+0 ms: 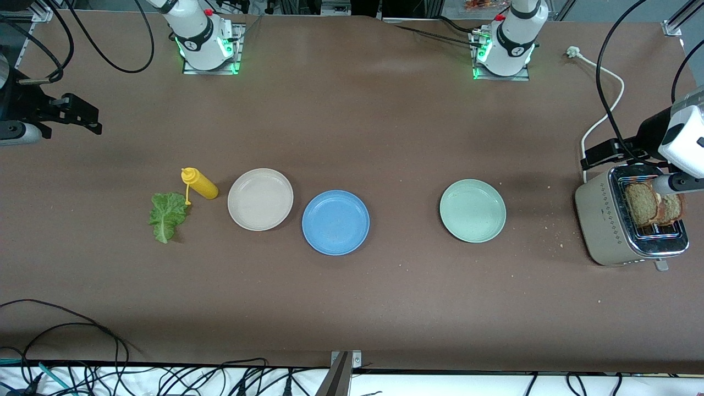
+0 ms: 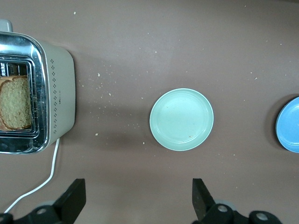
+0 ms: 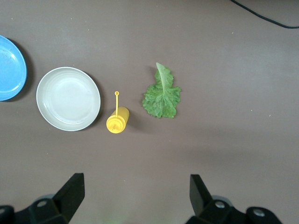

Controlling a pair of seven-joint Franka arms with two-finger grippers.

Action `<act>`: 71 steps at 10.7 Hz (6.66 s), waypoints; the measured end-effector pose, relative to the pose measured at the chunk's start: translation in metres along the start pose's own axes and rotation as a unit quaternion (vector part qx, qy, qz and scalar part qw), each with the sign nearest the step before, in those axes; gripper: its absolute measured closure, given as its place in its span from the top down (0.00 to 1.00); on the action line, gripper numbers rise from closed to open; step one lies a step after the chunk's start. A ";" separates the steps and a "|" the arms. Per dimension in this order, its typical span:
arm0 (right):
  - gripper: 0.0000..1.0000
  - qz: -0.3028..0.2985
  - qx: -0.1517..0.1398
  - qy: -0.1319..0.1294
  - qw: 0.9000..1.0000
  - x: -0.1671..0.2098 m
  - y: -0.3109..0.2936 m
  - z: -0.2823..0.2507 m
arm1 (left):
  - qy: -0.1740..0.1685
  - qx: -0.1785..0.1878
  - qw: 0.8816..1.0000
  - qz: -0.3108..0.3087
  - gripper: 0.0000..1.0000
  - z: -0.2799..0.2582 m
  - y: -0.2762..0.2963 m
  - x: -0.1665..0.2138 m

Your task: Make sandwich in blue plate with both arms

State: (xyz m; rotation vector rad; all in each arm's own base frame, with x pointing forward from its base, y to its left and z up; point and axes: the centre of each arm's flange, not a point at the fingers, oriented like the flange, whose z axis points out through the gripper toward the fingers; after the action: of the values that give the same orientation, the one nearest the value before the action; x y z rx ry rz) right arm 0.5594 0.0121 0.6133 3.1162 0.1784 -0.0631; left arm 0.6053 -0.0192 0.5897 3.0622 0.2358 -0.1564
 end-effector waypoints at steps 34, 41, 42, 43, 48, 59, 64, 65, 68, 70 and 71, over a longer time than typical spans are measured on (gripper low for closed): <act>1.00 0.000 0.000 -0.001 1.000 0.000 0.000 0.000 | -0.003 0.000 1.000 -0.003 1.00 0.004 -0.003 0.003; 1.00 0.002 0.000 -0.004 1.000 0.002 0.001 0.003 | -0.003 0.000 1.000 -0.003 1.00 0.004 -0.003 0.003; 1.00 0.004 0.000 -0.005 1.000 0.002 0.002 0.005 | -0.003 0.000 1.000 -0.003 1.00 0.004 -0.003 0.003; 1.00 0.005 0.000 -0.006 1.000 0.003 0.002 0.006 | -0.003 0.000 1.000 -0.003 1.00 0.004 -0.003 0.003; 1.00 0.011 0.002 -0.013 1.000 0.010 0.007 0.018 | -0.003 0.000 1.000 -0.003 1.00 0.004 -0.003 0.003; 1.00 0.011 0.002 -0.013 1.000 0.010 0.006 0.018 | -0.003 0.000 1.000 -0.003 1.00 0.004 -0.003 0.003; 1.00 0.011 0.002 -0.013 1.000 0.010 0.007 0.018 | -0.003 0.000 1.000 -0.003 1.00 0.004 -0.003 0.003; 1.00 0.011 0.002 -0.013 1.000 0.010 0.007 0.018 | -0.003 0.000 1.000 -0.003 1.00 0.004 -0.003 0.003; 1.00 0.011 0.002 -0.012 1.000 0.010 0.007 0.018 | -0.003 0.000 1.000 -0.003 1.00 0.004 -0.003 0.003; 1.00 0.012 0.004 -0.012 1.000 0.010 0.007 0.017 | -0.003 0.000 1.000 -0.003 1.00 0.004 -0.003 0.003; 1.00 0.012 0.004 -0.007 1.000 0.011 0.007 0.017 | -0.003 0.000 1.000 -0.003 1.00 0.004 -0.003 0.003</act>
State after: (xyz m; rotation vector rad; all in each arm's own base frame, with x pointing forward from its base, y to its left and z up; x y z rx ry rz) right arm 0.5704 0.0062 0.5964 3.1236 0.1420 -0.0852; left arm 0.6074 -0.0164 0.5852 3.0618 0.2435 -0.1661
